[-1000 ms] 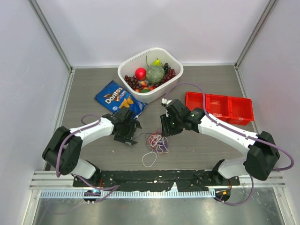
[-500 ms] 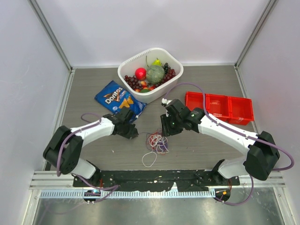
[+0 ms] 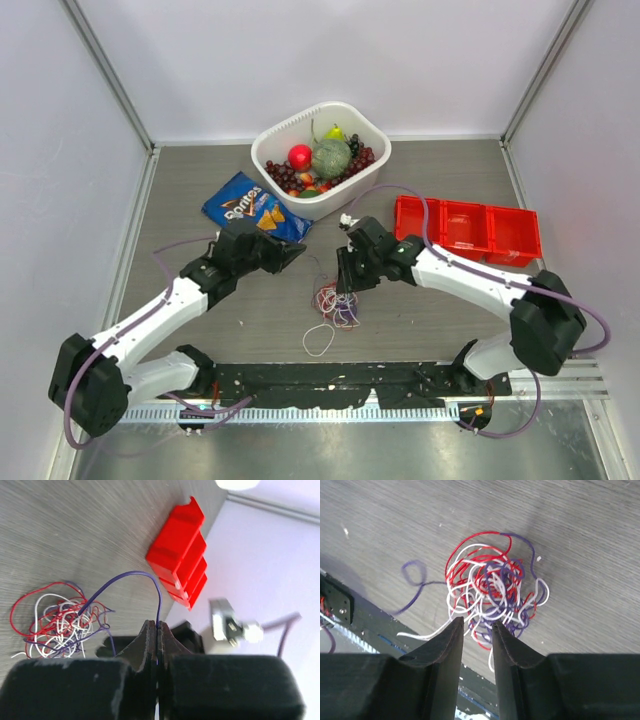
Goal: Untangle the cables
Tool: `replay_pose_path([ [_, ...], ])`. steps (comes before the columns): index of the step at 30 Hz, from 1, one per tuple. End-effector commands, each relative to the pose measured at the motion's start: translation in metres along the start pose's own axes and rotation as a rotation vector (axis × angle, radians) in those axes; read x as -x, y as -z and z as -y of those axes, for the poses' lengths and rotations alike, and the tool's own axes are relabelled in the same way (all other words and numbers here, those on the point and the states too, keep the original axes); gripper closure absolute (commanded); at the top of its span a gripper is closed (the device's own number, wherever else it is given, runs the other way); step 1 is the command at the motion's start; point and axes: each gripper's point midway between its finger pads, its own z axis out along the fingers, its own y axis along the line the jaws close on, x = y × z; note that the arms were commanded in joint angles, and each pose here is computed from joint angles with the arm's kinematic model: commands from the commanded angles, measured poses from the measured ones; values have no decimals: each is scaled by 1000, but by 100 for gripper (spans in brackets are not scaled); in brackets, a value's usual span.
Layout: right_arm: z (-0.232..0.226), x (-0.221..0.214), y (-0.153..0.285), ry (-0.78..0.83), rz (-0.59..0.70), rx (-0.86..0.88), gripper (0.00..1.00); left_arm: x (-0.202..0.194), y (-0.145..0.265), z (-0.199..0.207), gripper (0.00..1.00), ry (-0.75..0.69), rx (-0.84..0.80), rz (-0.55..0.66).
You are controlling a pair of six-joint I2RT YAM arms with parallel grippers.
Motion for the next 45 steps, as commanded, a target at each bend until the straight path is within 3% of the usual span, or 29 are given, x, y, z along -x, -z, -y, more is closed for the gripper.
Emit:
replay_pose_path([
  [1,4,2,-24,-50,-6,-33,67,-8,47,75,100,-145,-275,-20],
  [7,16,-5,-47,-85,-40,-73,69,3,122,157,100,-385,-501,123],
  [12,33,-18,-63,-111,-93,-134,69,-21,193,235,100,-600,-777,109],
  [18,47,-18,-65,-107,-93,-185,69,-32,253,288,100,-736,-927,141],
  [24,52,-15,-66,-92,-85,-208,69,-46,290,326,100,-782,-1037,112],
  [33,63,0,-56,-45,-42,-275,67,-45,349,365,100,-827,-1149,201],
  [39,69,-9,-67,-35,-82,-289,67,-50,423,402,100,-824,-1348,277],
  [45,69,2,-61,-15,-50,-306,64,-49,432,414,100,-802,-1387,288],
])
